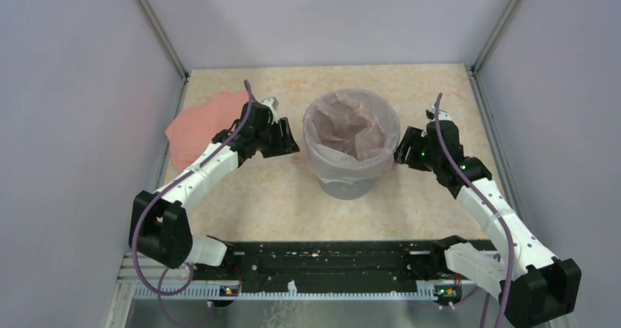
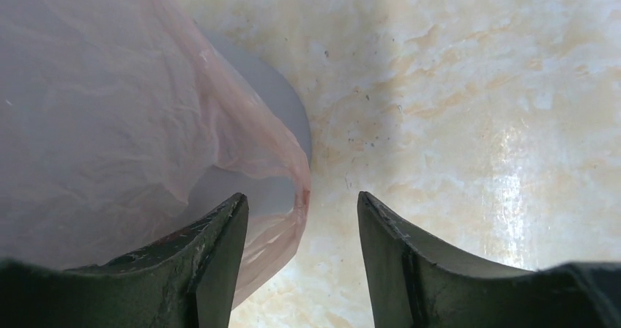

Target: Put the trash bags into the trash bin

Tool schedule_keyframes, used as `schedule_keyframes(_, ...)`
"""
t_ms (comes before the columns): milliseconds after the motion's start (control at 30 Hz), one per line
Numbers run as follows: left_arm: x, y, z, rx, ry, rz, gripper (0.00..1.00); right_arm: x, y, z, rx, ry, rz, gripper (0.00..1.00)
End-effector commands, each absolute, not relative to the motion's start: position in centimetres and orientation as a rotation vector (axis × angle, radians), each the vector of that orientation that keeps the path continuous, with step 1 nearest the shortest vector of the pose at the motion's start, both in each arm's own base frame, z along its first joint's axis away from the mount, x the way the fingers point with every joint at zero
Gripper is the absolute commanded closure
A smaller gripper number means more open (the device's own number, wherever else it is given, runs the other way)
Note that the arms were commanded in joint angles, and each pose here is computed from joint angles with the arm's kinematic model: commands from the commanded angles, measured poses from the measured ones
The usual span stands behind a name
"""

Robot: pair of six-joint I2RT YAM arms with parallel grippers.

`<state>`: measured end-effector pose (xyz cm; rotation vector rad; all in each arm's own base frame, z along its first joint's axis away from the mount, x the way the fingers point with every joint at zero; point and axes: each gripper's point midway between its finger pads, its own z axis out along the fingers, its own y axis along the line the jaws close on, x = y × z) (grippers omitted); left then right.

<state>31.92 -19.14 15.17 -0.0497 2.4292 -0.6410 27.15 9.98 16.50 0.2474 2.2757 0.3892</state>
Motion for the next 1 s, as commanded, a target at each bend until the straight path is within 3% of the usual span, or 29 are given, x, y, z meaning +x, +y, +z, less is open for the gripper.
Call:
schedule_keyframes(0,32.0,-20.4,15.9,-0.068,2.396,-0.79,0.39,29.2,10.1,19.0,0.238,2.205,0.417,0.44)
schedule_keyframes(233,31.4,-21.6,14.9,-0.127,2.403,-0.956,0.38,30.8,12.3,18.1,0.234,2.204,0.607,0.59)
schedule_keyframes(600,30.4,-23.3,13.2,-0.233,2.418,-1.162,0.43,31.3,12.7,15.6,0.26,2.237,0.655,0.72)
schedule_keyframes(700,30.4,-23.3,12.7,-0.249,2.426,-1.162,0.55,31.2,12.5,14.9,0.271,2.245,0.661,0.77)
schedule_keyframes(867,30.8,-23.0,11.2,-0.243,2.465,-1.104,0.95,31.3,11.9,13.9,0.296,2.26,0.654,0.96)
schedule_keyframes(900,30.9,-22.8,10.8,-0.242,2.475,-1.073,1.0,31.3,11.7,13.7,0.304,2.264,0.648,0.99)
schedule_keyframes(967,31.3,-22.2,9.9,-0.241,2.496,-1.004,1.0,31.4,11.1,13.2,0.317,2.274,0.62,1.0)
